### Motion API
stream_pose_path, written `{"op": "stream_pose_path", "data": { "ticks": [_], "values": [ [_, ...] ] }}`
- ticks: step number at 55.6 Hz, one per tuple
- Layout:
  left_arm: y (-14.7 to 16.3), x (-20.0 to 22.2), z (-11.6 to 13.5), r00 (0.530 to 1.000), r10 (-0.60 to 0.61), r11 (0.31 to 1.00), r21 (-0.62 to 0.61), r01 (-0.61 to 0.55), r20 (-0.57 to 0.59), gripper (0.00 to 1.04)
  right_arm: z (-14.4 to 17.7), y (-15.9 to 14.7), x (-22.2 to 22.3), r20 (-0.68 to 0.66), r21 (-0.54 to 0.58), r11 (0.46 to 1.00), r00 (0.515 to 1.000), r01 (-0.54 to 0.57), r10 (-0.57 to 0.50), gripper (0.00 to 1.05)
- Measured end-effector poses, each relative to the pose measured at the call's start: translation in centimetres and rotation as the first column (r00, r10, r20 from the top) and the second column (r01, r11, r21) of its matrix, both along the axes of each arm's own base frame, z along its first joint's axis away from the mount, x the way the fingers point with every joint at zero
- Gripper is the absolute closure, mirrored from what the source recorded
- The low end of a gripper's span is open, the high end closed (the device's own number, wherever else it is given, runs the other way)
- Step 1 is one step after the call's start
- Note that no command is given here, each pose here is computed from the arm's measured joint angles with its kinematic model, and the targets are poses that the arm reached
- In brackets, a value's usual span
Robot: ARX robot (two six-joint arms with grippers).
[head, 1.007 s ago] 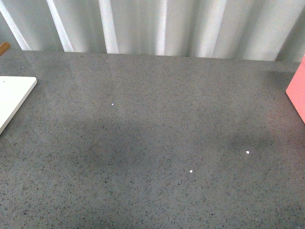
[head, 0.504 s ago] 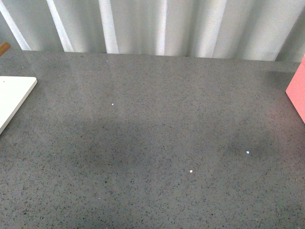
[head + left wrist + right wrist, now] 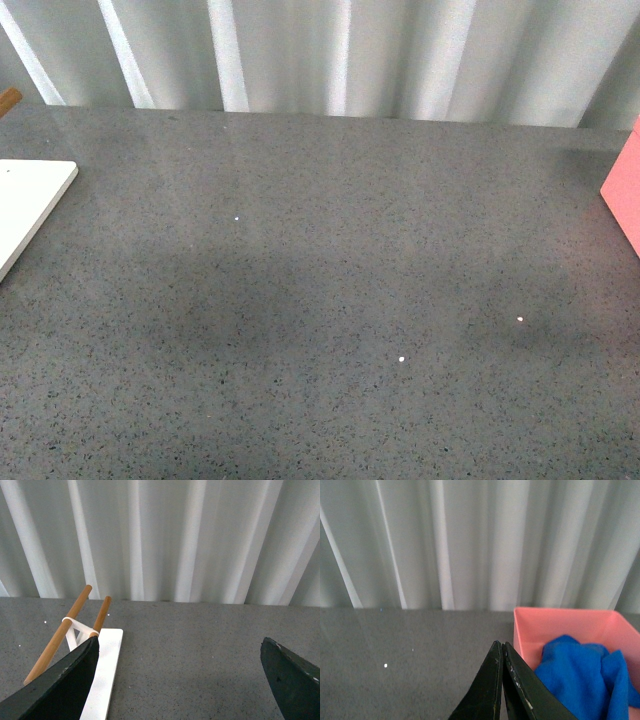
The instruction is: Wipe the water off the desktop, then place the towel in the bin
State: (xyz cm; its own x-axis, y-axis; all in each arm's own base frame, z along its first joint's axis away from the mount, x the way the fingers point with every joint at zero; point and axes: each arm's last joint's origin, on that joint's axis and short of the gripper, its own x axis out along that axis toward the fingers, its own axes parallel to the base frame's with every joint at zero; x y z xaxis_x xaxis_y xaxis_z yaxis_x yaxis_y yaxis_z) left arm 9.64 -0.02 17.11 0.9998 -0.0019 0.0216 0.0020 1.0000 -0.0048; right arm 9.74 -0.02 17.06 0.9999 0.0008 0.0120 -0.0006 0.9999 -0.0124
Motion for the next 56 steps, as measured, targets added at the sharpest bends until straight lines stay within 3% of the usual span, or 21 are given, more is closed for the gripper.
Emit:
{"op": "stream_pose_path", "data": {
  "ticks": [20, 32, 45, 56],
  "values": [
    [0.0, 0.0, 0.0, 1.0, 0.0, 1.0, 0.0, 0.0, 0.0, 0.07, 0.04, 0.0, -0.09, 0.007, 0.001, 1.0, 1.0, 0.0, 0.0, 1.0],
    [0.0, 0.0, 0.0, 1.0, 0.0, 1.0, 0.0, 0.0, 0.0, 0.07, 0.05, 0.0, -0.09, 0.008, 0.001, 1.0, 1.0, 0.0, 0.0, 0.48],
    [0.0, 0.0, 0.0, 1.0, 0.0, 1.0, 0.0, 0.0, 0.0, 0.07, 0.05, 0.0, -0.09, 0.008, 0.001, 1.0, 1.0, 0.0, 0.0, 0.07],
    [0.0, 0.0, 0.0, 1.0, 0.0, 1.0, 0.0, 0.0, 0.0, 0.07, 0.05, 0.0, -0.09, 0.008, 0.002, 1.0, 1.0, 0.0, 0.0, 0.07]
  ]
}}
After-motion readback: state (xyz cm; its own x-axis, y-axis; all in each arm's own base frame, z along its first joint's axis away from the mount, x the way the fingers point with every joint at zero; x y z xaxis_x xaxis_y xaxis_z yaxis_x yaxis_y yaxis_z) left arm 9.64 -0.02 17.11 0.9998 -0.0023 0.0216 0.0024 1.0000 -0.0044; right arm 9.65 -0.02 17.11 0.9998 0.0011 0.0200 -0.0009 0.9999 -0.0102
